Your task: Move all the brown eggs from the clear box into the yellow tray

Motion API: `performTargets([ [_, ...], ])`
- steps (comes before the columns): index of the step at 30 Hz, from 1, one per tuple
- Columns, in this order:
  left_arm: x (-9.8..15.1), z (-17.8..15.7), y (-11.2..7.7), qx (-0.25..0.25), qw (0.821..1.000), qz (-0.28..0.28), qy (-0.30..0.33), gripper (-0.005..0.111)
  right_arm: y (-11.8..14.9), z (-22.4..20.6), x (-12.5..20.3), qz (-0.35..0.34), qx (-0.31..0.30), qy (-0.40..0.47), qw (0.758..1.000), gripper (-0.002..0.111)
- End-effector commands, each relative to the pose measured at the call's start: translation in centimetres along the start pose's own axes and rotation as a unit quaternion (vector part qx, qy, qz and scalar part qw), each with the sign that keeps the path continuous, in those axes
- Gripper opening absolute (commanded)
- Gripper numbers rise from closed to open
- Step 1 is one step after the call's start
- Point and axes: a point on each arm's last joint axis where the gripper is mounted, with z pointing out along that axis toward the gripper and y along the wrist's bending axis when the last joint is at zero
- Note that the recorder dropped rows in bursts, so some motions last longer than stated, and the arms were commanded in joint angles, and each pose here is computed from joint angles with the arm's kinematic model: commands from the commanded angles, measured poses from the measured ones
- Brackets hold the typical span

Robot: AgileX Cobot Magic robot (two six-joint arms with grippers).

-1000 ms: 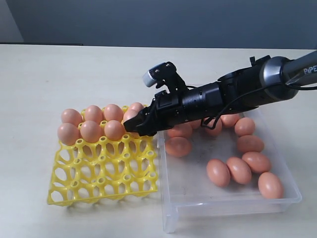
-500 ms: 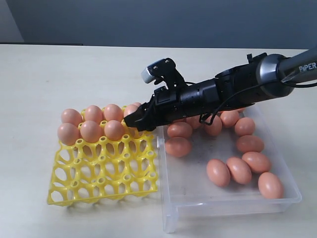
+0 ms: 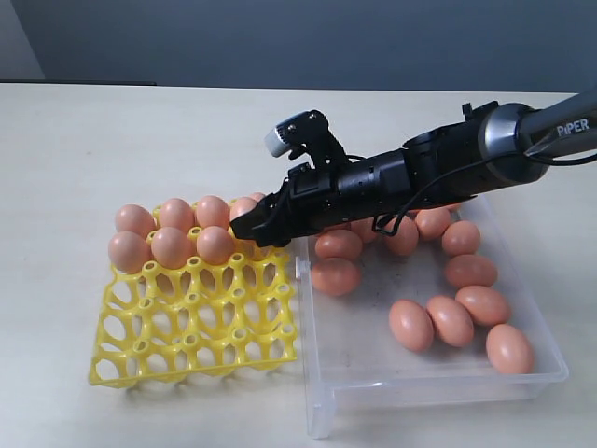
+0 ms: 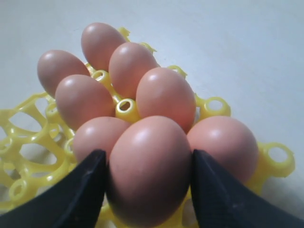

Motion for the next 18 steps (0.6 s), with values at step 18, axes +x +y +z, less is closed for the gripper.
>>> performTargets([
  [18,-0.13,-0.05,-0.01,0.003,1.0,-0.001,-0.008,0.0,-0.39,0.28,1.39,0.024,0.011,0.048,0.999,0.041],
])
